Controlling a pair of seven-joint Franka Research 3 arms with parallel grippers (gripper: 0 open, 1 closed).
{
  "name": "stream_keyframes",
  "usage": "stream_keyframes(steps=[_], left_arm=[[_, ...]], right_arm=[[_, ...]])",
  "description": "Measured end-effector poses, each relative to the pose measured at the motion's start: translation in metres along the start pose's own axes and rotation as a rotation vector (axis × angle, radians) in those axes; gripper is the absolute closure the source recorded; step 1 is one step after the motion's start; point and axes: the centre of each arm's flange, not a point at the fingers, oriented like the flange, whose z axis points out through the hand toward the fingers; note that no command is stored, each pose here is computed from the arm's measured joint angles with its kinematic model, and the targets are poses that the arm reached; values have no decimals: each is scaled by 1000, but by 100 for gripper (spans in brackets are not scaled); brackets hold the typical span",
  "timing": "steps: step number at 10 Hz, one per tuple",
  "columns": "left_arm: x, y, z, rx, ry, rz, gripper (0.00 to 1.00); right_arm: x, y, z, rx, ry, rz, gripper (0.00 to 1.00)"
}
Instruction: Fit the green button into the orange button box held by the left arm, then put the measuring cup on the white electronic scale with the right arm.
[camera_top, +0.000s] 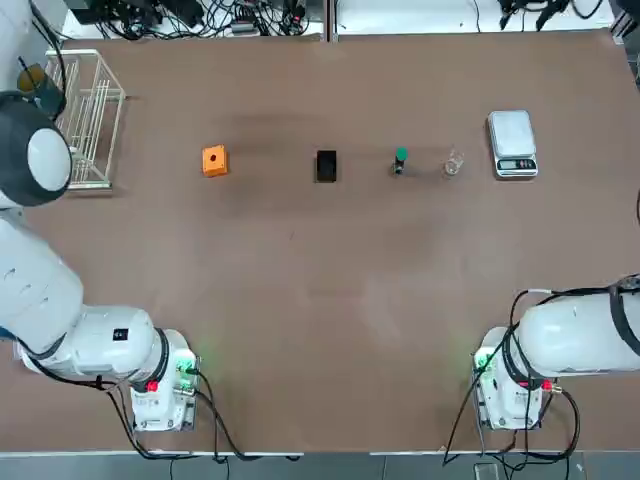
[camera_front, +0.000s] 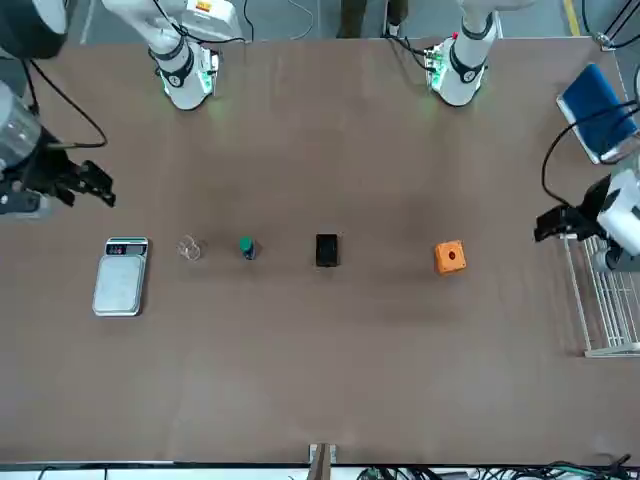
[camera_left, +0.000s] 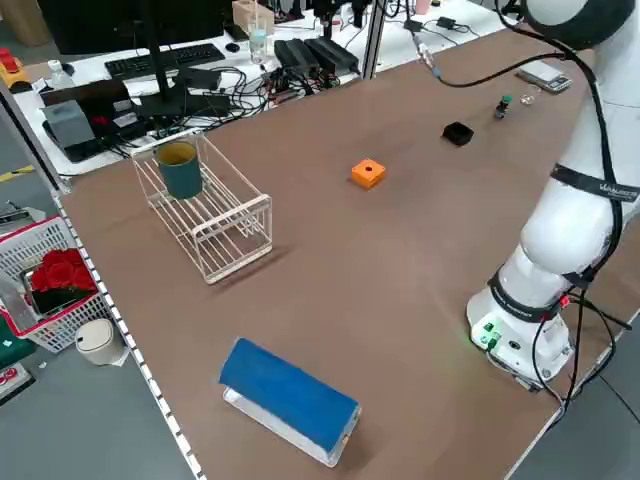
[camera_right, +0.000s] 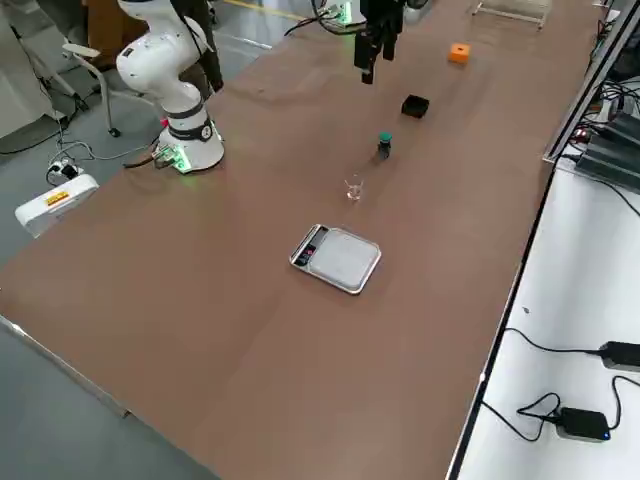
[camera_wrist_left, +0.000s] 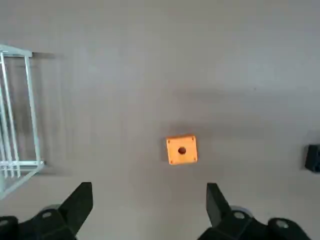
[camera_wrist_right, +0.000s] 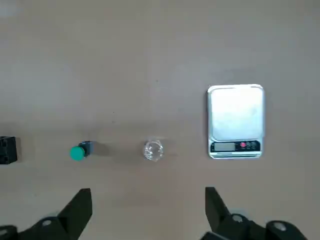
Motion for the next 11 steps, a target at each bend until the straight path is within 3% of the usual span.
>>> stream_keyframes(steps=[2,5,7,11], left_arm=[[19,24,50,3,-17,-9,0],[22,18,113,4,-16,-28,0],[8,18,165,4,-19,-26,0],[-42,29,223,-10,73,-74,0]], right_arm=[[-4,-41,44,5,11,11,0],[-23,-112,116,20,12,32,0],[-27,-148,168,15,-6,18,0],[-33,-172,267,49,4,56,0]])
